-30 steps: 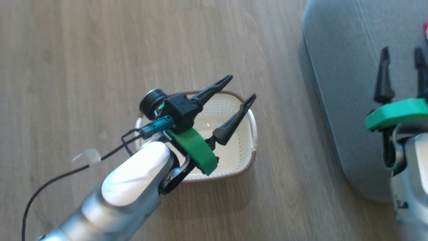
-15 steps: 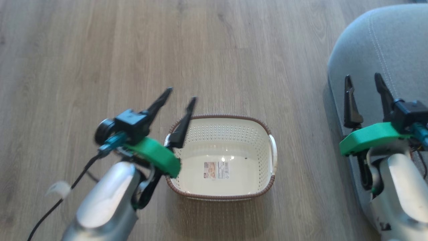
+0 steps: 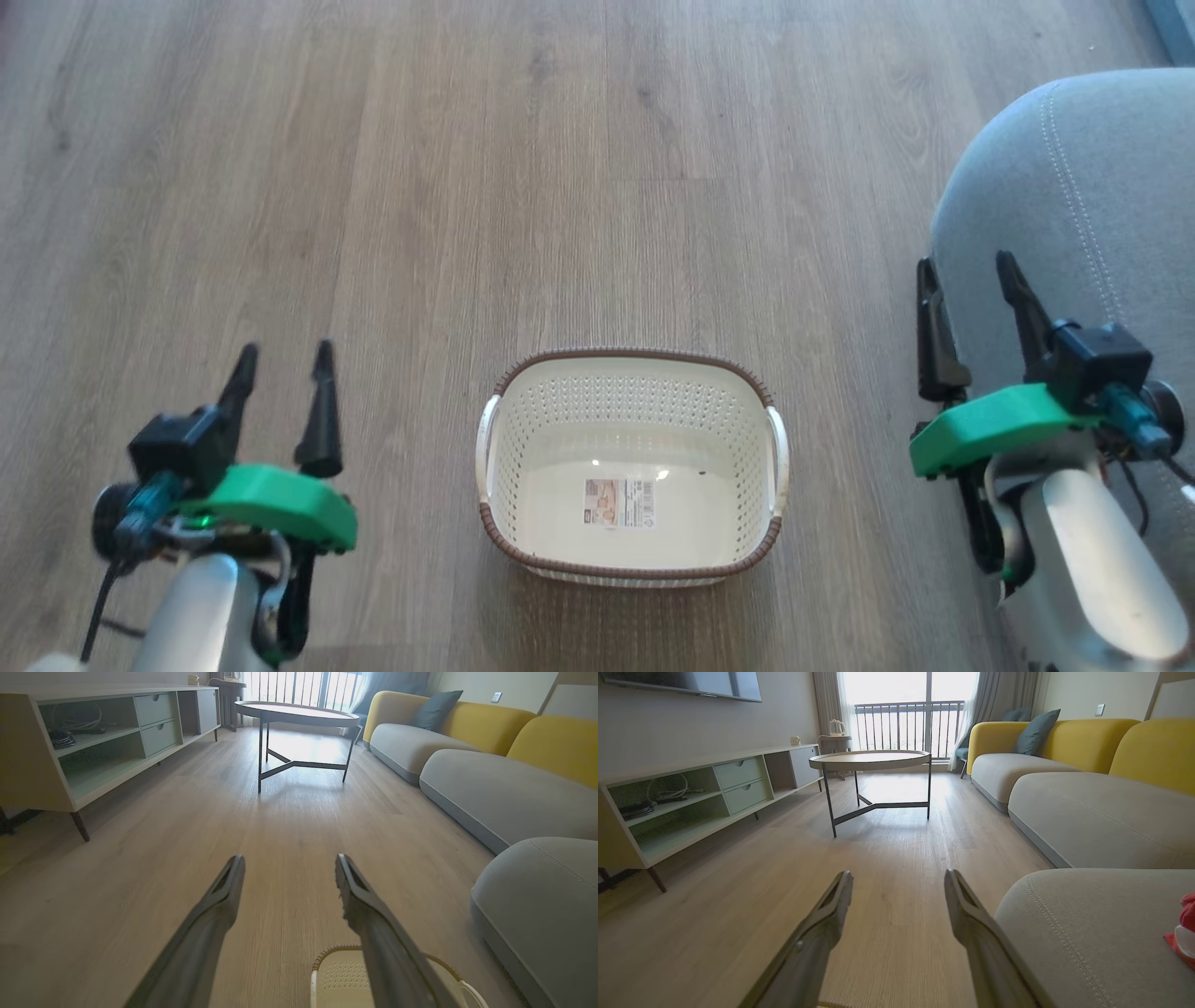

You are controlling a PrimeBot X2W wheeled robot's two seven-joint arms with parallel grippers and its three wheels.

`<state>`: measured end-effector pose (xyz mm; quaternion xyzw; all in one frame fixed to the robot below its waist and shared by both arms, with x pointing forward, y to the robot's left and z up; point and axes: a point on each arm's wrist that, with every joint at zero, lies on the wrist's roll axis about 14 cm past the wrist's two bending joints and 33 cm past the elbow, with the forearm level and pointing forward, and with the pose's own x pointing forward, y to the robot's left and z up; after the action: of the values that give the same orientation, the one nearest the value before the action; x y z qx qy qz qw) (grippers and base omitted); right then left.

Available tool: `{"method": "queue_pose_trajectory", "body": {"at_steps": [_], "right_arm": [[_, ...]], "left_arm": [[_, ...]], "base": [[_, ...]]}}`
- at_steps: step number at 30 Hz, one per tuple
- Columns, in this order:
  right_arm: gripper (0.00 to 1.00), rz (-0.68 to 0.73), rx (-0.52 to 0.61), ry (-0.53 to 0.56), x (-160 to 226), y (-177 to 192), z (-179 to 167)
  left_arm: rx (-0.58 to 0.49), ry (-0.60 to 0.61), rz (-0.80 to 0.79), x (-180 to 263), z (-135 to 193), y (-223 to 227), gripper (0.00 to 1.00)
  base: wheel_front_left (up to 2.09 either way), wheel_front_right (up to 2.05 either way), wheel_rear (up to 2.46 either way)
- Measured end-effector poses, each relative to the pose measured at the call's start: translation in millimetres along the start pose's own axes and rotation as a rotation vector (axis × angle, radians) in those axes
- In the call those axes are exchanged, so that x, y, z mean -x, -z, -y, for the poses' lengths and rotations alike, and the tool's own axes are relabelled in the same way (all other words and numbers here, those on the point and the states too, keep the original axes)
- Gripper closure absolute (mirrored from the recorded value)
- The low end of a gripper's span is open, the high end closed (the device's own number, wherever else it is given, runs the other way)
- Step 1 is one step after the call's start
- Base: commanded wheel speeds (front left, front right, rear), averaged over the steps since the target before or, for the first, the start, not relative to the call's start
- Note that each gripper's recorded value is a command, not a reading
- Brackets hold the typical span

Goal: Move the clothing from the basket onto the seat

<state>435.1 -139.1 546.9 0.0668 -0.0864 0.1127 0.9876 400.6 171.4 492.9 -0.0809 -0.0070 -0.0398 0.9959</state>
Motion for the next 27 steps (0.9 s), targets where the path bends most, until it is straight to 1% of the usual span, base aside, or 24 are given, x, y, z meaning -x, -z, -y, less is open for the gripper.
{"method": "queue_pose_trajectory", "body": {"at_steps": [2, 7, 11, 17, 27], "right_arm": [[0.0, -0.01, -0.001, -0.01, 4, 3, -4], [0.0, -0.057, -0.017, -0.022, 20, 18, -15], [0.0, -0.058, -0.024, -0.019, 24, 19, -16], [0.0, -0.05, -0.028, -0.015, 26, 16, -17], [0.0, -0.079, -0.033, 0.023, 38, 25, -9]], "left_arm": [[-0.001, -0.042, 0.004, 6, -10, 0, 0.0], [-0.024, -0.104, 0.013, 19, -23, 0, 0.0], [-0.033, -0.143, 0.01, 28, -30, 2, 0.0], [-0.034, -0.172, 0.006, 35, -36, 4, 0.0], [-0.039, -0.179, 0.004, 36, -40, 5, 0.0]], "base": [[0.0, 0.0, 0.0], [0.0, 0.0, 0.0], [0.0, 0.0, 0.0], [0.0, 0.0, 0.0], [0.0, 0.0, 0.0]]}}
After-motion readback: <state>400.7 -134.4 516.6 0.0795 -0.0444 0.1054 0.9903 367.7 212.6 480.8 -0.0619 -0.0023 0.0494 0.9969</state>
